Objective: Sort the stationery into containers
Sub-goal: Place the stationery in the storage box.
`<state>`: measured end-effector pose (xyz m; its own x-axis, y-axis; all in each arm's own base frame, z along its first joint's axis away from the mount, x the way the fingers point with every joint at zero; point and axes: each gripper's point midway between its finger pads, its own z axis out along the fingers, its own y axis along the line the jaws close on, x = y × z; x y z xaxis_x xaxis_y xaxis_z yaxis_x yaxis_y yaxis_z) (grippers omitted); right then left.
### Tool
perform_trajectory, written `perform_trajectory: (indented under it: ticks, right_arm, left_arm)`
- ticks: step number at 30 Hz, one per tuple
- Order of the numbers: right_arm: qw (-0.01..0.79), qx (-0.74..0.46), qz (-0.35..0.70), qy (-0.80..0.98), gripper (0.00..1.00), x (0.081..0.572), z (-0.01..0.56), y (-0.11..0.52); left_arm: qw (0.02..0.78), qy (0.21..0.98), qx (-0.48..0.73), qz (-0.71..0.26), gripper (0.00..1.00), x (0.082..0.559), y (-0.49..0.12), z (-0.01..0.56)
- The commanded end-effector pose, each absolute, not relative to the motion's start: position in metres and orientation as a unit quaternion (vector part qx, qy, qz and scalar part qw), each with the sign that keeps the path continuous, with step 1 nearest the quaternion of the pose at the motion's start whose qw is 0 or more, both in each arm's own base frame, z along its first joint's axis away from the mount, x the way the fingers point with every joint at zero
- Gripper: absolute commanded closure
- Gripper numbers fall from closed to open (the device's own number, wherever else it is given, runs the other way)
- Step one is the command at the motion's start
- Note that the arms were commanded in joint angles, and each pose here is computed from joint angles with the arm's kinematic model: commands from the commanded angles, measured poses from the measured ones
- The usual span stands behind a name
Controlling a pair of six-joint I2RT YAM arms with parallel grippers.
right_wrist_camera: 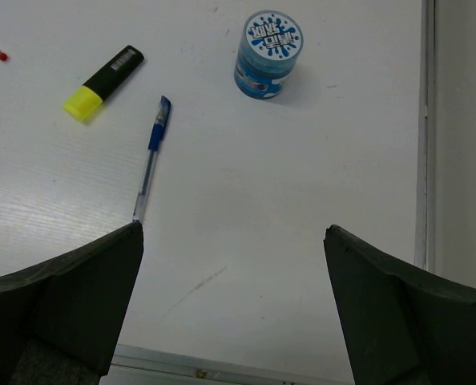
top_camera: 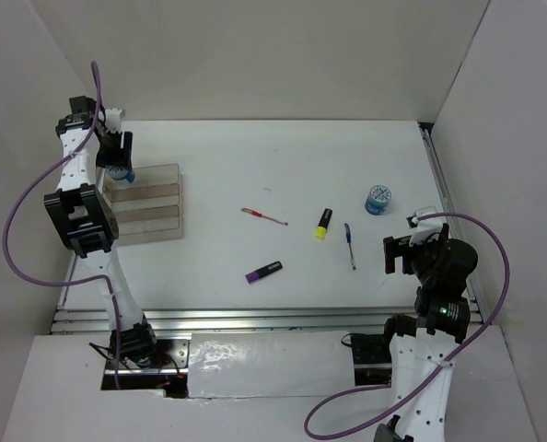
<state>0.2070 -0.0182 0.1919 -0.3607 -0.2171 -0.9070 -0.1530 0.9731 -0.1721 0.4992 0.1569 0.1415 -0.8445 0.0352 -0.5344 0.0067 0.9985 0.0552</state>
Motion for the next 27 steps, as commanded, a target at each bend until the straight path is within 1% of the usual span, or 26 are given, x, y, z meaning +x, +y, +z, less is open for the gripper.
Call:
perform_trajectory:
  ticks: [1,4,7,8,10,11,14,21,22,23,25,27]
  right_arm:
    - [0.548,-0.112,-0.029,0.828,0.0,0.207,0.188,-0.019]
    - [0.548,-0.112,-0.029,0.828,0.0,0.207,0.188,-0.019]
    - [0.549,-0.111,-0.03,0.828,0.0,0.207,0.189,-0.02]
    - [0.548,-0.112,-0.03,0.828,0.0,0.207,0.188,-0.02]
    - [0.548,-0.112,-0.029,0.829,0.0,0.207,0.188,-0.019]
    - [0.549,-0.111,-0.03,0.828,0.0,0.207,0.189,-0.02]
    - [0.549,-0.112,-0.029,0.828,0.0,0.206,0.188,-0.019]
    - [0.551,-0.111,-0.031,0.826,0.0,0.206,0.19,-0.02]
    - [0.552,-0.111,-0.031,0.826,0.0,0.206,0.19,-0.019]
    - [0.552,-0.111,-0.03,0.826,0.0,0.206,0.19,-0.019]
    - [0.552,-0.111,-0.031,0.826,0.0,0.206,0.19,-0.019]
    - [0.553,-0.11,-0.032,0.825,0.0,0.206,0.19,-0.019]
  left_arm:
    - [0.289,0.956,0.012,0.046,0.97,0.507,0.169,0.139]
    - [0.282,0.958,0.012,0.049,0.95,0.507,0.17,0.132]
    - [0.278,0.959,0.012,0.051,0.9,0.507,0.171,0.126]
    - [0.274,0.96,0.011,0.051,0.84,0.506,0.171,0.123]
    - [0.271,0.961,0.012,0.049,0.79,0.506,0.17,0.119]
    - [0.268,0.962,0.013,0.049,0.72,0.506,0.17,0.116]
    - [0.262,0.964,0.014,0.046,0.65,0.506,0.168,0.11]
    - [0.259,0.965,0.013,0.045,0.51,0.506,0.165,0.106]
    - [0.26,0.964,0.014,0.044,0.38,0.507,0.164,0.107]
    - [0.259,0.965,0.015,0.042,0.3,0.506,0.163,0.107]
    - [0.26,0.965,0.017,0.041,0.19,0.506,0.163,0.108]
    - [0.27,0.962,0.022,0.041,0.17,0.507,0.158,0.119]
